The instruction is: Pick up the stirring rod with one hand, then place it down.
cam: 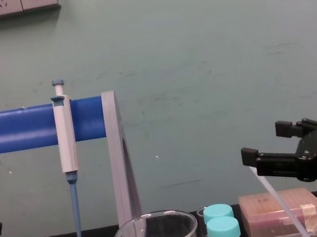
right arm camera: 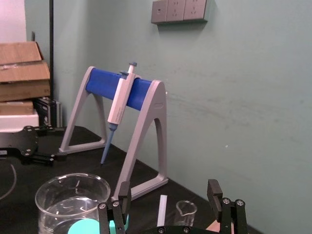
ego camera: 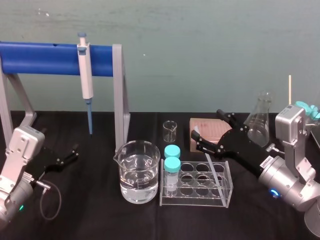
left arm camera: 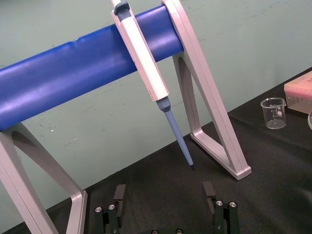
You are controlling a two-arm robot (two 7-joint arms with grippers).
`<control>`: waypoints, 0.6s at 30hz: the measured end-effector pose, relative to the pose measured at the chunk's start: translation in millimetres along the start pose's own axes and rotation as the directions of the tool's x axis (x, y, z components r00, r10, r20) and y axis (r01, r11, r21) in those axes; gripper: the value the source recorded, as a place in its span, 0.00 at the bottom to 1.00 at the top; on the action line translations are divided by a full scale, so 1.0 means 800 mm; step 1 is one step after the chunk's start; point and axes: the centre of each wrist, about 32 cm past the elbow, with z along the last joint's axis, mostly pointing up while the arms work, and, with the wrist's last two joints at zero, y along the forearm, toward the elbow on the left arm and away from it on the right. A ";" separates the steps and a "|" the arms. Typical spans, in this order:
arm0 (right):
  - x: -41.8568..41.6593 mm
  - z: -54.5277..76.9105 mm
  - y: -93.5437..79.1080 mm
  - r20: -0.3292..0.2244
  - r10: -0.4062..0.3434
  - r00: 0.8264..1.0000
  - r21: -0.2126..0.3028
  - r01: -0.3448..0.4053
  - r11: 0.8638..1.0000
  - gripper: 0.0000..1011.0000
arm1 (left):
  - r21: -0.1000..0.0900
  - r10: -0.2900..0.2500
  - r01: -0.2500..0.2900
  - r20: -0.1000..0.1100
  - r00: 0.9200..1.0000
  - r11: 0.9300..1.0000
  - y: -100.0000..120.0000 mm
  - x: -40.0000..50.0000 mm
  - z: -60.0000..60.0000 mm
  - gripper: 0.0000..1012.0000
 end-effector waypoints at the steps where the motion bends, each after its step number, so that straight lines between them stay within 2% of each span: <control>1: 0.000 -0.001 0.000 -0.010 0.002 1.000 -0.002 -0.002 1.000 0.99 | 0.000 0.000 0.000 0.000 1.000 1.000 0.000 0.000 0.000 0.99; 9: 0.005 -0.005 0.006 -0.121 0.031 0.992 -0.020 -0.034 0.999 0.99 | 0.000 0.000 0.000 0.000 1.000 1.000 0.000 0.000 0.000 0.99; 12: 0.008 -0.007 0.008 -0.175 0.038 0.984 -0.029 -0.044 0.999 0.99 | 0.000 0.000 0.000 0.000 1.000 1.000 0.000 0.000 0.000 0.99; 18: 0.012 -0.010 0.011 -0.246 0.042 0.968 -0.054 -0.057 0.997 0.99 | 0.000 0.000 0.000 0.000 1.000 1.000 0.000 0.000 0.000 0.99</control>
